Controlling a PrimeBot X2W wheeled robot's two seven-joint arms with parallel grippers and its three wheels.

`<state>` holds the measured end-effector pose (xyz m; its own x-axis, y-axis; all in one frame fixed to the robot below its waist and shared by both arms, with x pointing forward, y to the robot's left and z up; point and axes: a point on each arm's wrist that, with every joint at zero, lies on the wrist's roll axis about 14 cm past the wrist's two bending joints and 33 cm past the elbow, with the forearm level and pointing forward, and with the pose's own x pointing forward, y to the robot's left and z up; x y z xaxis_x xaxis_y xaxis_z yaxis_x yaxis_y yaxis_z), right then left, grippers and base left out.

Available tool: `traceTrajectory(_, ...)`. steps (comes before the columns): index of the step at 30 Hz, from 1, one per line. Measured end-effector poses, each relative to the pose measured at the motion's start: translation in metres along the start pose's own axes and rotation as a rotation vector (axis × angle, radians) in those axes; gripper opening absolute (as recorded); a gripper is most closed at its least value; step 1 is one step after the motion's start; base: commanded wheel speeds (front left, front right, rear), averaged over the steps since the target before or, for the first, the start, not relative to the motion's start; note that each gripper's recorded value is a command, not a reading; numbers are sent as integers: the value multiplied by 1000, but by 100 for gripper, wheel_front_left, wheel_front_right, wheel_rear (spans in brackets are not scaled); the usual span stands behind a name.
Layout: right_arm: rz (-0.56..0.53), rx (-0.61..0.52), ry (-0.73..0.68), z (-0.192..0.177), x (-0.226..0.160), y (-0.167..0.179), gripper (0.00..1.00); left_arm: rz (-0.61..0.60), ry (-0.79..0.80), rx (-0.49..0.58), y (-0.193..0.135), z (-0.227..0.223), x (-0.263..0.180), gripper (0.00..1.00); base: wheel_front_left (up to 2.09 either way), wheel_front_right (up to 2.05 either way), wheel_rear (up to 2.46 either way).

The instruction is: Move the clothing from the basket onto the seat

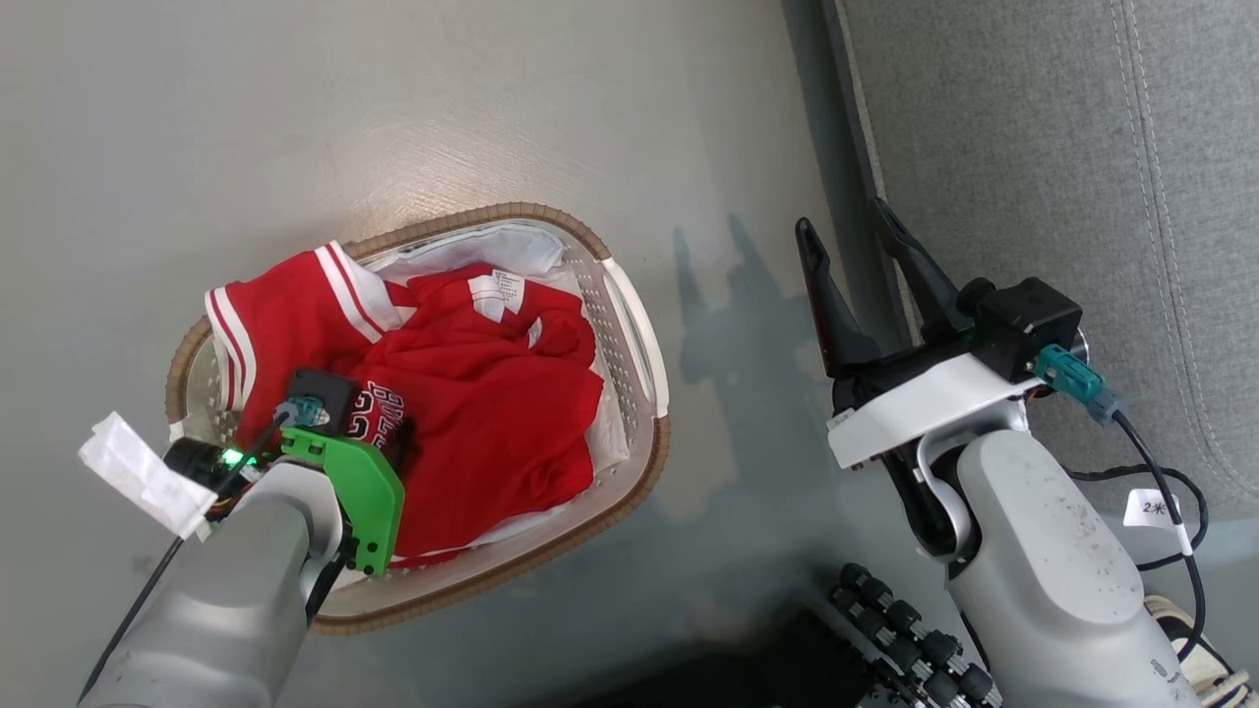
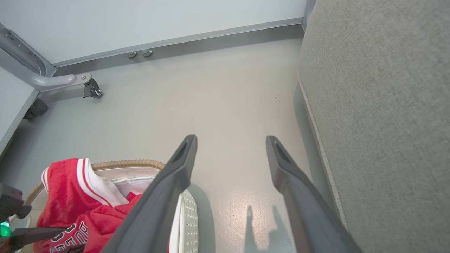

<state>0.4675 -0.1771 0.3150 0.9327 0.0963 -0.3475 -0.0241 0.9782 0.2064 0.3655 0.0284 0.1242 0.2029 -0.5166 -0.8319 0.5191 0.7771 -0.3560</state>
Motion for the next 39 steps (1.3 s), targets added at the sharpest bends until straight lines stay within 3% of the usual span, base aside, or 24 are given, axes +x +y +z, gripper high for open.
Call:
traceTrajectory(4,1,5,1,0,0,0,100,3,41,12,2,-7,-1,100,0,0,0)
traceTrajectory(5,1,6,0,0,0,1,100,3,50,13,1,-8,-1,33,0,0,0)
traceTrajectory(6,2,6,-1,1,0,1,100,-1,58,16,0,-10,-2,0,0,0,0)
traceTrajectory(10,4,9,-9,5,-1,2,100,9,41,-43,-1,-4,-6,0,0,0,0)
traceTrajectory(25,20,23,-48,28,-24,16,100,-10,-203,-5,-30,45,-50,0,0,0,0)
traceTrajectory(33,29,29,-68,39,-52,27,100,-3,-429,-39,-46,105,-96,0,0,0,0)
traceTrajectory(39,55,34,-102,50,-71,40,100,24,-564,-17,-56,120,-138,0,0,0,0)
